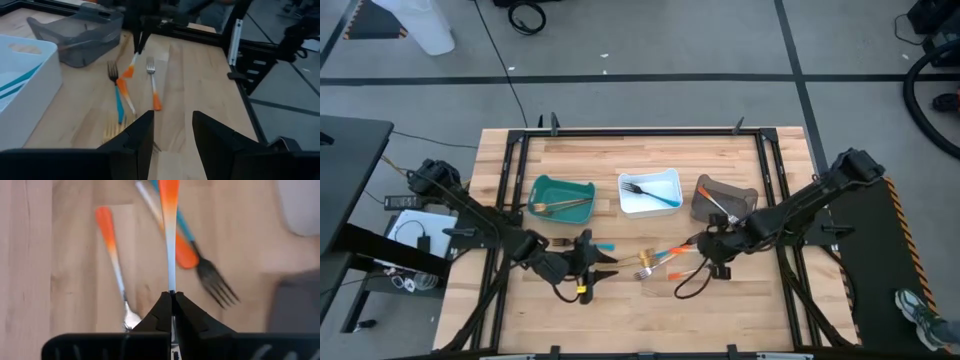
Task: Sort silverware by color (type)
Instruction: Put the orange fork into the black bin
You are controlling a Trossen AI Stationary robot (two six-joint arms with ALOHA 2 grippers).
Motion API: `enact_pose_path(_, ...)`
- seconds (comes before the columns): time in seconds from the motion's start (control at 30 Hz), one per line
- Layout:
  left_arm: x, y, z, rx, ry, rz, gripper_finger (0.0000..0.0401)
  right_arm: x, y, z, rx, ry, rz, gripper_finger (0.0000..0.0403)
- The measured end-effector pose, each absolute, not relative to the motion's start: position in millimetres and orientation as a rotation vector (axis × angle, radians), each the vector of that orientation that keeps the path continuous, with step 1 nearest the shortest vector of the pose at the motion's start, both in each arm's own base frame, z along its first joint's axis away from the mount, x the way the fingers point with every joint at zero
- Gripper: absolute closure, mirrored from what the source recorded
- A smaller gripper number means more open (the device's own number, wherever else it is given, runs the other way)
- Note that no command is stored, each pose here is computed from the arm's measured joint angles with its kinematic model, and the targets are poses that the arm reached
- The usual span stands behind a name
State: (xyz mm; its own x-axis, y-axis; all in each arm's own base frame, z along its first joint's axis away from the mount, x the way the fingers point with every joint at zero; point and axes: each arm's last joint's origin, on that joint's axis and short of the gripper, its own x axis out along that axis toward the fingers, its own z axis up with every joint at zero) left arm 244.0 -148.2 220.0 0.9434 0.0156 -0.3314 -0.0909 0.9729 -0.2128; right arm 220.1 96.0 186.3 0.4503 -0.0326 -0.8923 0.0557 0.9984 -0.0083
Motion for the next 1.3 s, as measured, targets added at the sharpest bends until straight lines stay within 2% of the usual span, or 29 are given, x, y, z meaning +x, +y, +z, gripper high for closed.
enact_pose_path(0.3, 246, -139, 229, -0.178, 0.309, 0.042, 0.0257, 194, 69, 216, 0.098, 1.057, -0.241, 0.0392)
enact_pose_path(0.57, 245, -136, 230, -0.007, 0.319, 0.029, 0.0257, 174, 39, 235, 0.157, 1.007, -0.431, 0.0391)
enact_pose_path(0.87, 239, -121, 243, 0.0, 0.314, 0.07, 0.0257, 166, 6, 230, 0.219, 1.085, -0.631, 0.0391)
enact_pose_path(1.3, 224, -136, 243, 0.004, 0.356, -0.001, 0.0257, 161, -8, 207, 0.315, 1.155, -0.673, 0.0391)
